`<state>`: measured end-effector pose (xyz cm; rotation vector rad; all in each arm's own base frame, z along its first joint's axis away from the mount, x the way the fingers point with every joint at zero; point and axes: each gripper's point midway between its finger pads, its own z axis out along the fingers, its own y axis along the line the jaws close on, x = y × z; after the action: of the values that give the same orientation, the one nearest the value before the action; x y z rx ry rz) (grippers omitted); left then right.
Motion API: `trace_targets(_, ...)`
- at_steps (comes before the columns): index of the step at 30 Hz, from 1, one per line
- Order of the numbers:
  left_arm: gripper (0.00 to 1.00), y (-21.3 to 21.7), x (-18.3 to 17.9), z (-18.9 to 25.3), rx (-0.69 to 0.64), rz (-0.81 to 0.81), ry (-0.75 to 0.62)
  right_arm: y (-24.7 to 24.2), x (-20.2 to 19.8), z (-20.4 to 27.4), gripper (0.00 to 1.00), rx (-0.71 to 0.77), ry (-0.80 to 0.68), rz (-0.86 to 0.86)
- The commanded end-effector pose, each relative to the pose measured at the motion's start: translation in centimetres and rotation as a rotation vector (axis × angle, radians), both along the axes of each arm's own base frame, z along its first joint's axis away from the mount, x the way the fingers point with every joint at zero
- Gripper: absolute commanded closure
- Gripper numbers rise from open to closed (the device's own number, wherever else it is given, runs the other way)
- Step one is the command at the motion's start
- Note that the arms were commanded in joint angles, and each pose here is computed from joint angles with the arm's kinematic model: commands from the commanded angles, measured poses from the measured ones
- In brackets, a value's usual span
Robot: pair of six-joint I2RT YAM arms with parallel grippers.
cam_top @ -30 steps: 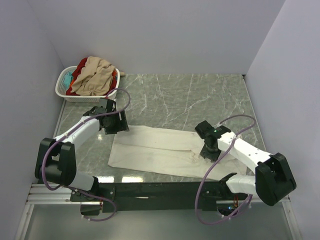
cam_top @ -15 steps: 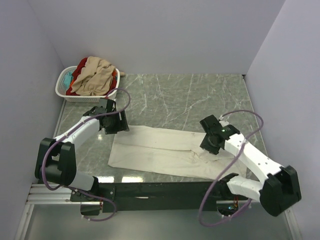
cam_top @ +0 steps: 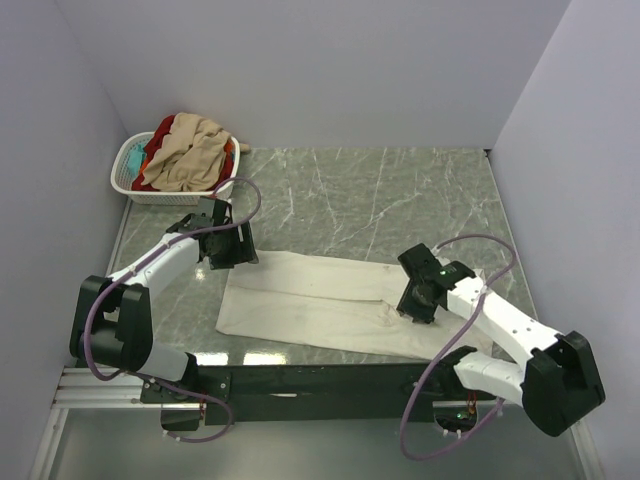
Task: Fold and stack the t-shirts
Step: Fold the tshirt
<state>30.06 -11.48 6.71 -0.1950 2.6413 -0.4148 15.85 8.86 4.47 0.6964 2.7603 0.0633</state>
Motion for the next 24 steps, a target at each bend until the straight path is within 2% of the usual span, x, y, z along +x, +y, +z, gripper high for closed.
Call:
trace_targets(1,0.26,-0.2,0.6,0.6,-0.009,-0.024,-0.033,0.0,0.9,-0.1,0.57,-0.024,-0.015,0.0)
trace_targets(6,0.26,-0.3,0.6,0.6,-0.011,-0.027,-0.032,-0.2,0.7,-1.7,0.56,-0.061,0.049,0.002)
trace_targets(18,0.26,-0.3,0.6,0.5,-0.012,-0.03,-0.026,-1.3,0.8,-2.8,0.55,-0.117,0.064,-0.01)
trace_targets(24,0.26,-0.2,0.5,0.4,-0.009,-0.027,-0.022,-1.4,0.3,-3.7,0.6,-0.112,0.078,-0.009)
